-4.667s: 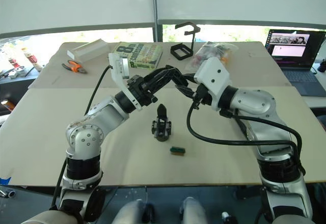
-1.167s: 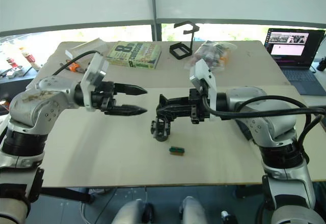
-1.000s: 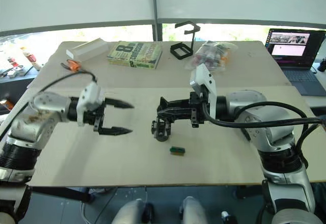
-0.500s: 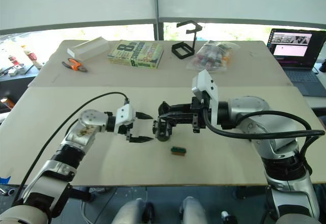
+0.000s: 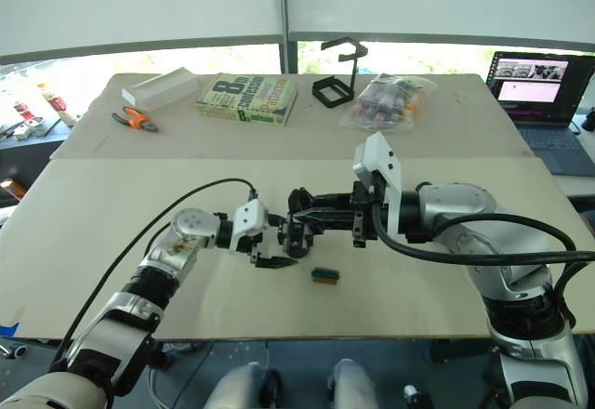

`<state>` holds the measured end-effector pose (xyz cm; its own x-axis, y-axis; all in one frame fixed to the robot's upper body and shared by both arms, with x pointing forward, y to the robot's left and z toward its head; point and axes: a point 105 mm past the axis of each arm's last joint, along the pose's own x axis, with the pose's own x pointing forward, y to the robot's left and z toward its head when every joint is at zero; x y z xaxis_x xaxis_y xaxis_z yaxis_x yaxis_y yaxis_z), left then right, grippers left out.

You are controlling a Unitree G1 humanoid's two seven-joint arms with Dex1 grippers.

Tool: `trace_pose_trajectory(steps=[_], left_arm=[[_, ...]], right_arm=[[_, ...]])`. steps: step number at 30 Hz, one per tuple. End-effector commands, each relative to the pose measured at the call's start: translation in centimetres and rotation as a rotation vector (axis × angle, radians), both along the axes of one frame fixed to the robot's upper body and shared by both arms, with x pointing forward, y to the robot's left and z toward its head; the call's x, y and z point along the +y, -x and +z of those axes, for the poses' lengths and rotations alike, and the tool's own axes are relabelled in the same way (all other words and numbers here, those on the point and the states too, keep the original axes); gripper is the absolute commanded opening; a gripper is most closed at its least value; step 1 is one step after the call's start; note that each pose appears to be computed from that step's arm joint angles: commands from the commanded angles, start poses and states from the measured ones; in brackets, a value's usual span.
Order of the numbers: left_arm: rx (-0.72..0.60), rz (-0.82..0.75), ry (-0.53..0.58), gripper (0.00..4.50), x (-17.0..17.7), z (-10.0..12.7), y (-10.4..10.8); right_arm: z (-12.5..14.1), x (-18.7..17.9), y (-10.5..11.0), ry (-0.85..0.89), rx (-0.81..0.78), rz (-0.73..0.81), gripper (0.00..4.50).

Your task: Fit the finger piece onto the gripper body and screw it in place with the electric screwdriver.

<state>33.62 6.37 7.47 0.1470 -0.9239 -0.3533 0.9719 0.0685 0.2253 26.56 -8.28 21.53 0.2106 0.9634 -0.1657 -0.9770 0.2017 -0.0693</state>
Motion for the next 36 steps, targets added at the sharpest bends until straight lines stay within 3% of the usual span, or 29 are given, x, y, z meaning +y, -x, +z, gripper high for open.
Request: trace_pose_trajectory(steps=[1,9,12,15,16,25,36], left_arm=[[-0.029,-0.008,0.014,4.50,-0.4,0.7,-0.3],[-0.027,-0.007,0.013,4.50,-0.7,0.4,-0.3],[-0.048,-0.018,0.024,3.72,-0.9,0.5,-0.3],[-0.044,-0.031,0.031,2.42,-1.1,0.4,-0.1],[-0.044,-0.037,0.031,2.33,-1.1,0.3,0.0],[-0.039,-0.053,0.021,2.33,-0.7,-0.2,0.6],[-0.033,-0.034,0.029,2.33,-1.0,-0.1,0.3]], right_arm=[[0.9,-0.1,0.4,-0.009,-0.045,0.004,0.39],[1.0,-0.2,0.1,-0.016,-0.042,-0.009,0.39],[1.0,-0.2,0.0,-0.014,-0.044,-0.010,0.39],[0.6,-0.2,0.4,-0.026,-0.056,0.015,0.39],[0.4,-0.2,0.5,-0.031,-0.068,0.024,0.39],[-3.4,1.0,-0.7,-0.035,-0.173,0.084,0.39],[-4.8,3.5,-2.1,-0.060,-0.229,0.149,0.39]])
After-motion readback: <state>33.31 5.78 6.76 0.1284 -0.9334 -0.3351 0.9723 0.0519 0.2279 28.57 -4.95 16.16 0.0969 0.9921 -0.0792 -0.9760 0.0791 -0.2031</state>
